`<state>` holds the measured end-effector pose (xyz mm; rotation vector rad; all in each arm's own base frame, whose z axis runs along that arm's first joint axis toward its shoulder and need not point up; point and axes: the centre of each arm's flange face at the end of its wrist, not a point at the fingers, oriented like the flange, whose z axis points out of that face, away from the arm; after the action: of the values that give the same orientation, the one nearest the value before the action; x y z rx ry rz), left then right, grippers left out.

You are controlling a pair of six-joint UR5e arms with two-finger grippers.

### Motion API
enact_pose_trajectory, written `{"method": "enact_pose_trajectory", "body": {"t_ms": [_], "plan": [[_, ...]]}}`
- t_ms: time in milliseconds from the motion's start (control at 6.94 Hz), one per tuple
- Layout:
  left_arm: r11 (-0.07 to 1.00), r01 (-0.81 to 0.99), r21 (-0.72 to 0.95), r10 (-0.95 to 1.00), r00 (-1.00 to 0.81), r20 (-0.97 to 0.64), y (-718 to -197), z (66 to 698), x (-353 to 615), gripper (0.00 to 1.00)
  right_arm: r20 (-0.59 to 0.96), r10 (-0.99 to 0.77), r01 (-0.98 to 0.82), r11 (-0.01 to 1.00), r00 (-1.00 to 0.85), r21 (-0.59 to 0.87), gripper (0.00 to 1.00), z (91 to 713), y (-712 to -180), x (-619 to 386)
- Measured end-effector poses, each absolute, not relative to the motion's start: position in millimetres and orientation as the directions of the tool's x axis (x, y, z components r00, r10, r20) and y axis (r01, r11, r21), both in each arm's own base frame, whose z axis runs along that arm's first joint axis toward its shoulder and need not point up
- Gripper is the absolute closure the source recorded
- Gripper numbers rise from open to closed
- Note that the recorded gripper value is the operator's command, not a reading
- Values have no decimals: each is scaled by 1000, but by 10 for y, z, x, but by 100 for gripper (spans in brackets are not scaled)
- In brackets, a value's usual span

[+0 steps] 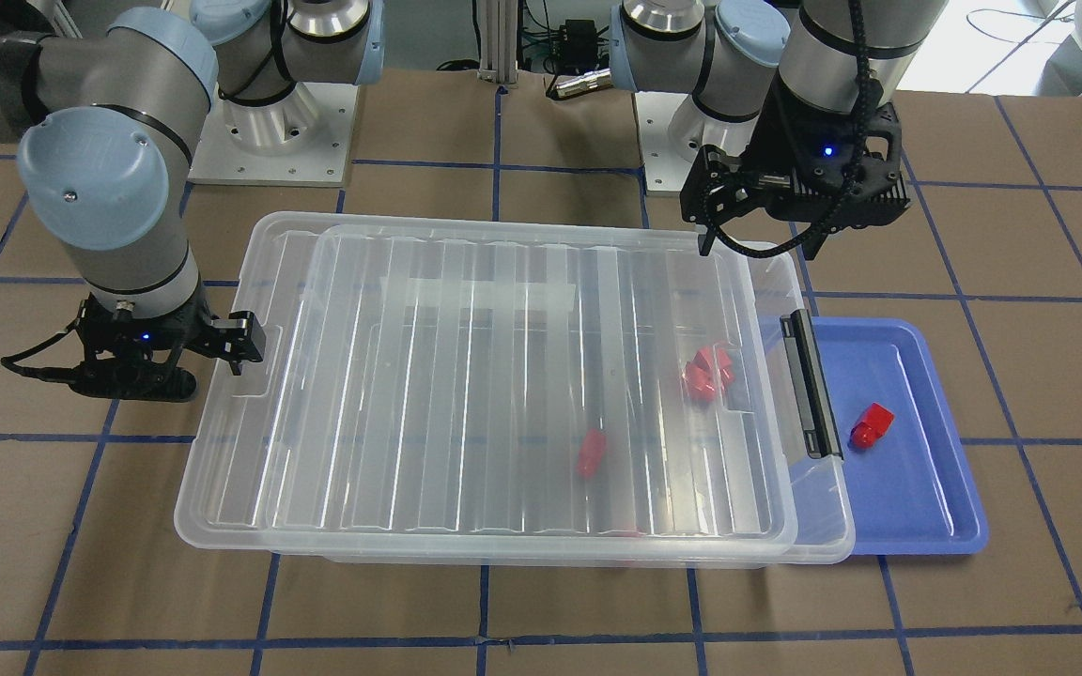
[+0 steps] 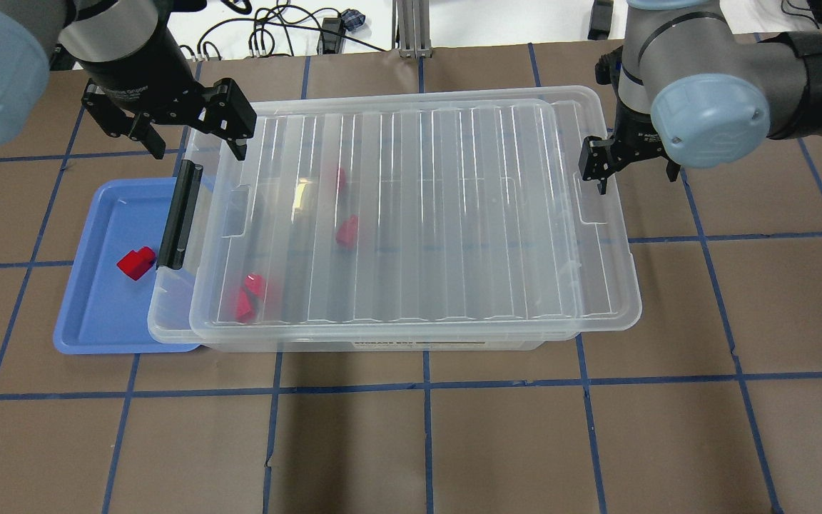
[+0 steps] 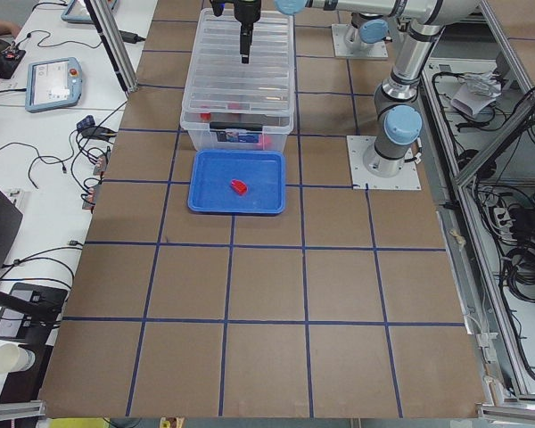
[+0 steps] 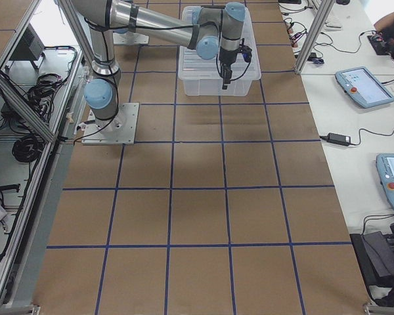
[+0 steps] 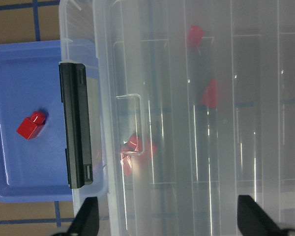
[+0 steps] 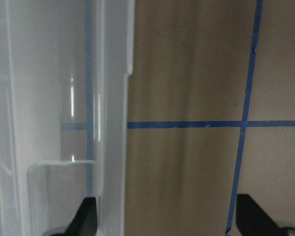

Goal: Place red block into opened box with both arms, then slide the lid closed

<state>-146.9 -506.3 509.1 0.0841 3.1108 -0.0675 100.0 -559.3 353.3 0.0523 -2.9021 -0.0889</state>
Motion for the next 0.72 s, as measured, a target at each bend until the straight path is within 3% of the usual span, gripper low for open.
{"method": "enact_pose_trajectory", "body": {"t_ms": [720], "plan": [[997,40,-60,38,-999,-33,-5200,5108,-1398,0,287,52,82,992,-957,94,0,3543,-5646,91]]}}
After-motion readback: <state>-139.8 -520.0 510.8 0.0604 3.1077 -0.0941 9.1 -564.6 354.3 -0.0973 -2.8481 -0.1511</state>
